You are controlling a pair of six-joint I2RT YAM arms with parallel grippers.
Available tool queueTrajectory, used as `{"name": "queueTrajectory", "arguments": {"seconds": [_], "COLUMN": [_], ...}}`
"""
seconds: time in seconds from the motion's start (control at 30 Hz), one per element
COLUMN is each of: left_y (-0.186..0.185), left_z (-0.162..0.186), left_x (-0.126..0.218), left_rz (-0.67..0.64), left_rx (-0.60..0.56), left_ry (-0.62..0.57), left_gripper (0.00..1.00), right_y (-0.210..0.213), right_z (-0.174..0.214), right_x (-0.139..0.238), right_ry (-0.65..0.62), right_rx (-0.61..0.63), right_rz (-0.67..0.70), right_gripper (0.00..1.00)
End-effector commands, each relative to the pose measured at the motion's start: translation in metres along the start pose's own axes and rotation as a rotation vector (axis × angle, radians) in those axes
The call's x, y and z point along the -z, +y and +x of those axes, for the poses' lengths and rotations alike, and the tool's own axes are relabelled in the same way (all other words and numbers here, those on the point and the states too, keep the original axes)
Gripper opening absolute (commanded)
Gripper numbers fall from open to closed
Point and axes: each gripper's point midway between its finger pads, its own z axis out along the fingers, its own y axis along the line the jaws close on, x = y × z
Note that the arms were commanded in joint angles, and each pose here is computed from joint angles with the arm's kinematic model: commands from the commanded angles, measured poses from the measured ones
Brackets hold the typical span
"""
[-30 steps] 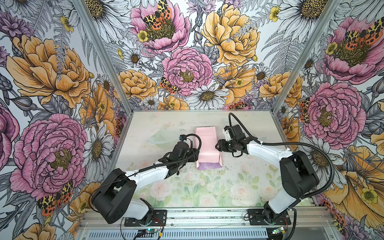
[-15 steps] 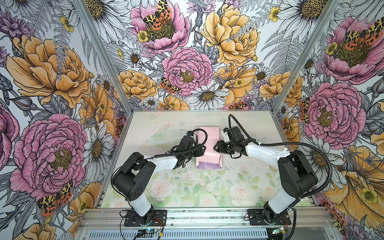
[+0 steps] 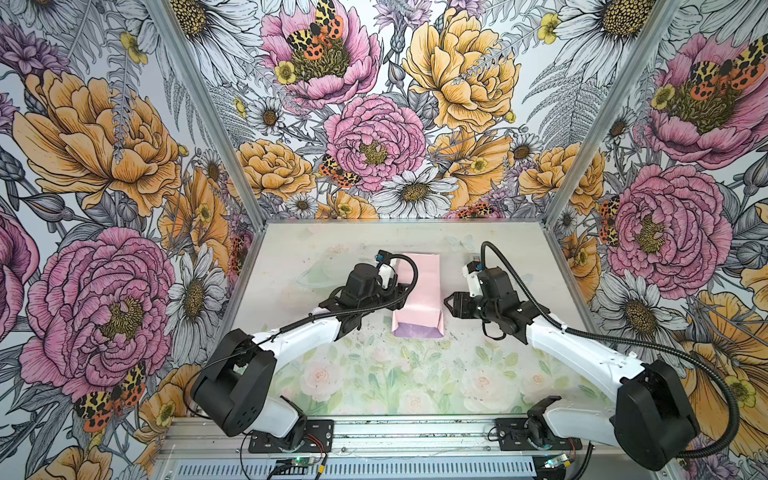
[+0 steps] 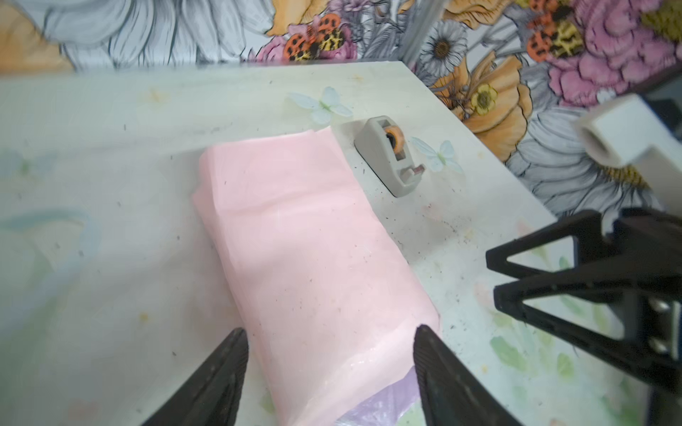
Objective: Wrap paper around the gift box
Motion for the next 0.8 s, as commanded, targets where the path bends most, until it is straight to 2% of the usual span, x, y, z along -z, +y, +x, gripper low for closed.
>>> {"name": "queueTrajectory", "arguments": {"seconds": [0.0,0.13,0.33,0.57,0.77], "left_y": [-0.023,-0.025,-0.027,-0.022,-0.026], "left_z": [0.020,0.039,0.039,0.046,0.043], "left_x": [0.001,-0.011,-0.034,-0.054,-0.062], "left_rz": [0.135,0.170,0.220,0.218,0.199], "left_rx": [-0.459,-0.733,-0.917,-0.968,-0.986], "left_ry": [0.128,0.257,0.271,0.296,0.272], "left_gripper": [0.78,0.85,0.88,0.90,0.90], "right_y": [-0.002,-0.010,-0.007,-0.009,-0.010], "right_z": [0.009,0.014,0.016,0.020,0.020], "right_x": [0.001,0.005,0.001,-0.016,-0.024], "right_ry": [-0.032,-0.094,-0.158,-0.118,-0.104], "right_rx": [0.070,0.107,0.110,0.081,0.061], "right_rz": [-0.011,-0.003,-0.055,-0.059,-0.061], "right_gripper": [0.57,0.56,0.57,0.56,0.56]}}
